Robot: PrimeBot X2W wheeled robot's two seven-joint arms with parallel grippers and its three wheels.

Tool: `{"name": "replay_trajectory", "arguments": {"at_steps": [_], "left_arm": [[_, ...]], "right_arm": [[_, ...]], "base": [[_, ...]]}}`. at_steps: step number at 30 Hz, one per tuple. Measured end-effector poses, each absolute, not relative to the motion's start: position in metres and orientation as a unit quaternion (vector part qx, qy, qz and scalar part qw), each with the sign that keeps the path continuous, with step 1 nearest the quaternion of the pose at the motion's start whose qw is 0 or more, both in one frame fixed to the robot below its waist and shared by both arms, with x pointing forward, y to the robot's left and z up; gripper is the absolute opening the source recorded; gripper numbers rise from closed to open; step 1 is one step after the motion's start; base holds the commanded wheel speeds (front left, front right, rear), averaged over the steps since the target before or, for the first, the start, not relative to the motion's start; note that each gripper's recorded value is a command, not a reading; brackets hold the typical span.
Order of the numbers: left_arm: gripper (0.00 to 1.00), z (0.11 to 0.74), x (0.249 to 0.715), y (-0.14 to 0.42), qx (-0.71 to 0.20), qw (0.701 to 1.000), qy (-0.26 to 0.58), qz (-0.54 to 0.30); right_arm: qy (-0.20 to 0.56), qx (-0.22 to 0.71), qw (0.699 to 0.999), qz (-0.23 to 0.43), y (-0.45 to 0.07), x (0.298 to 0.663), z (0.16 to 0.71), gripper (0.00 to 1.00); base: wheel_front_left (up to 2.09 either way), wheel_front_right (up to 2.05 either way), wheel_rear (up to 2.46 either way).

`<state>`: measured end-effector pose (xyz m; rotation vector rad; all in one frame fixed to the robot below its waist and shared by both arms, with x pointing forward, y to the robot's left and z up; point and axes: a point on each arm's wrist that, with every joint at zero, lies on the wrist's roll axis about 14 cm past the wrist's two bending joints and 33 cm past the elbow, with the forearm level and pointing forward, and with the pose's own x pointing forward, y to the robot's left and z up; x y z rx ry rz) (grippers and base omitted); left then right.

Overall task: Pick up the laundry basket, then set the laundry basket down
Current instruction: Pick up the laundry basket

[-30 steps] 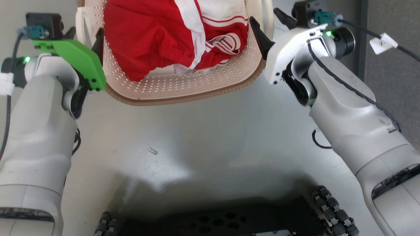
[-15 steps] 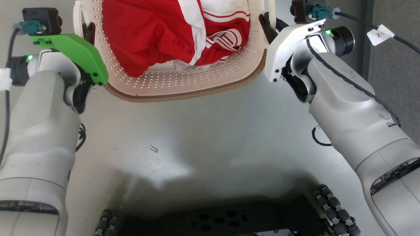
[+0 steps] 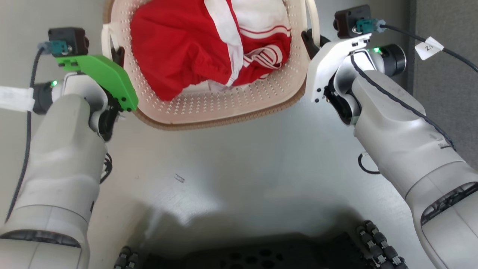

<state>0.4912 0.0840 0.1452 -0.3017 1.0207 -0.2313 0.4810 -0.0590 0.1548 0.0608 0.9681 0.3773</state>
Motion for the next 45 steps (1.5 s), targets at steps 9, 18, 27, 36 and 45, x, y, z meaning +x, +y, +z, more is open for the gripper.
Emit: {"name": "replay_trajectory", "arguments": {"at_steps": [9,18,27,36,45], "left_arm": [[0.0,0.163,0.474,0.078,-0.157,0.848,0.495,-0.104],[0.0,0.178,0.456,0.077,-0.159,0.837,0.514,-0.102],[0.0,0.198,0.438,0.077,-0.16,0.832,0.522,-0.1],[0.0,0.216,0.409,0.08,-0.169,0.821,0.539,-0.088],[0.0,0.24,0.39,0.08,-0.171,0.824,0.533,-0.089]], "right_arm": [[0.474,0.038,0.864,0.165,-0.066,0.464,0.169,0.0],[0.485,0.054,0.859,0.157,-0.068,0.447,0.184,0.0],[0.497,0.061,0.852,0.154,-0.068,0.425,0.201,0.0],[0.508,0.075,0.844,0.158,-0.065,0.398,0.22,0.0],[0.508,0.087,0.843,0.153,-0.066,0.374,0.241,0.0]], "base": [[0.0,0.0,0.0],[0.0,0.0,0.0],[0.0,0.0,0.0],[0.0,0.0,0.0],[0.0,0.0,0.0]]}}
